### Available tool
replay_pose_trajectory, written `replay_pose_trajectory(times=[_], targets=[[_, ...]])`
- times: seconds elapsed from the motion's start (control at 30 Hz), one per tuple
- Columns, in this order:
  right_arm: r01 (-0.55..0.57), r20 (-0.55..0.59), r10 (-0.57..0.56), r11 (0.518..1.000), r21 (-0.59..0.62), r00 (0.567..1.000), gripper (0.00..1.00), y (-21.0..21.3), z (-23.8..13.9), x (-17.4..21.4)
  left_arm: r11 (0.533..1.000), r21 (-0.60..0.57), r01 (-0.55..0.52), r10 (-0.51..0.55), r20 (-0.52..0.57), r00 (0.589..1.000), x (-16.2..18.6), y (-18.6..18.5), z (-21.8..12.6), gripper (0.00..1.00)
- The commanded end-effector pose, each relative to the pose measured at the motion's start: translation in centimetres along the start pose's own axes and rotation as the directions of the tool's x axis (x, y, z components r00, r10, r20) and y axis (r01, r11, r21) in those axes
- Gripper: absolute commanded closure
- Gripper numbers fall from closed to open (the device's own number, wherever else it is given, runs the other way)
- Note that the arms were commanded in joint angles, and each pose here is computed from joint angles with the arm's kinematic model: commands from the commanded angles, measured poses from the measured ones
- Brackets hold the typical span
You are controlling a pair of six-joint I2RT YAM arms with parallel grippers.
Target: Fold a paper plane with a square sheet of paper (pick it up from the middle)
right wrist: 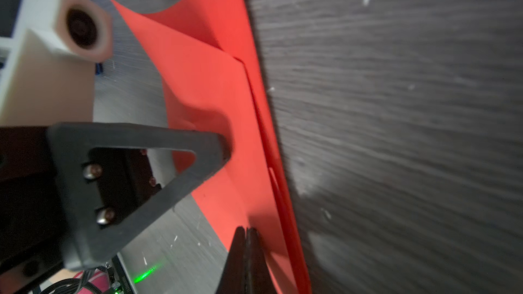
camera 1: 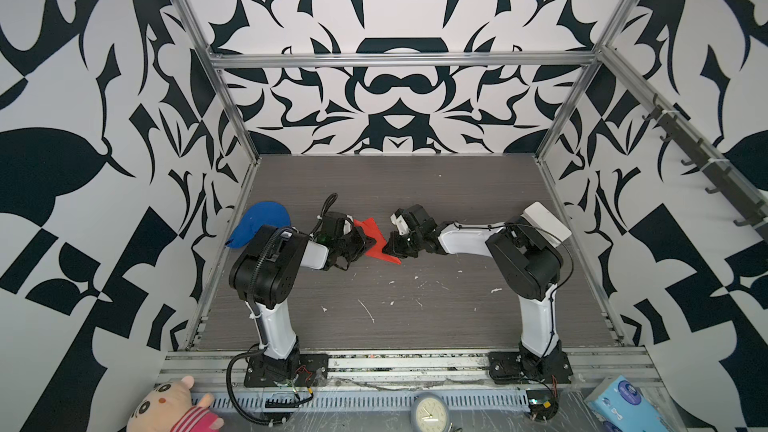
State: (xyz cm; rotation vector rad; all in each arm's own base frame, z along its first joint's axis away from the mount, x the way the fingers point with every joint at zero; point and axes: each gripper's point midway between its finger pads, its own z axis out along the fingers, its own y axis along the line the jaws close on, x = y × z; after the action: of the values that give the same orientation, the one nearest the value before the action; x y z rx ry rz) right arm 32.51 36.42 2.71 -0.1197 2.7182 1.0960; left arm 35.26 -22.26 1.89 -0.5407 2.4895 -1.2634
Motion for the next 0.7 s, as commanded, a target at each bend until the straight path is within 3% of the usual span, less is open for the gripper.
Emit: replay_pose_trajectory(times=[0.0,0.37,0.67], targets=[[-0.003,0.010,0.003,1.000,0.009,1.000,1.00,-0.2,-0.4,0.0,0.978,-0.193,0.085,-0.091,-0.019,0.996,1.7,5.5,0.1,0.95],[-0.053,-0.013,0.054,0.996,0.075,0.998,1.00,-2.6,-0.6,0.9,0.982,-0.181,0.061,-0.067,-0.026,0.997,1.5,4.6,-0.1,0.95],[-0.127,-0.003,0.128,0.985,0.115,0.992,1.00,-4.7,-4.0,3.5,0.969,-0.231,0.085,-0.091,-0.014,0.996,1.6,5.8,-0.2,0.95]])
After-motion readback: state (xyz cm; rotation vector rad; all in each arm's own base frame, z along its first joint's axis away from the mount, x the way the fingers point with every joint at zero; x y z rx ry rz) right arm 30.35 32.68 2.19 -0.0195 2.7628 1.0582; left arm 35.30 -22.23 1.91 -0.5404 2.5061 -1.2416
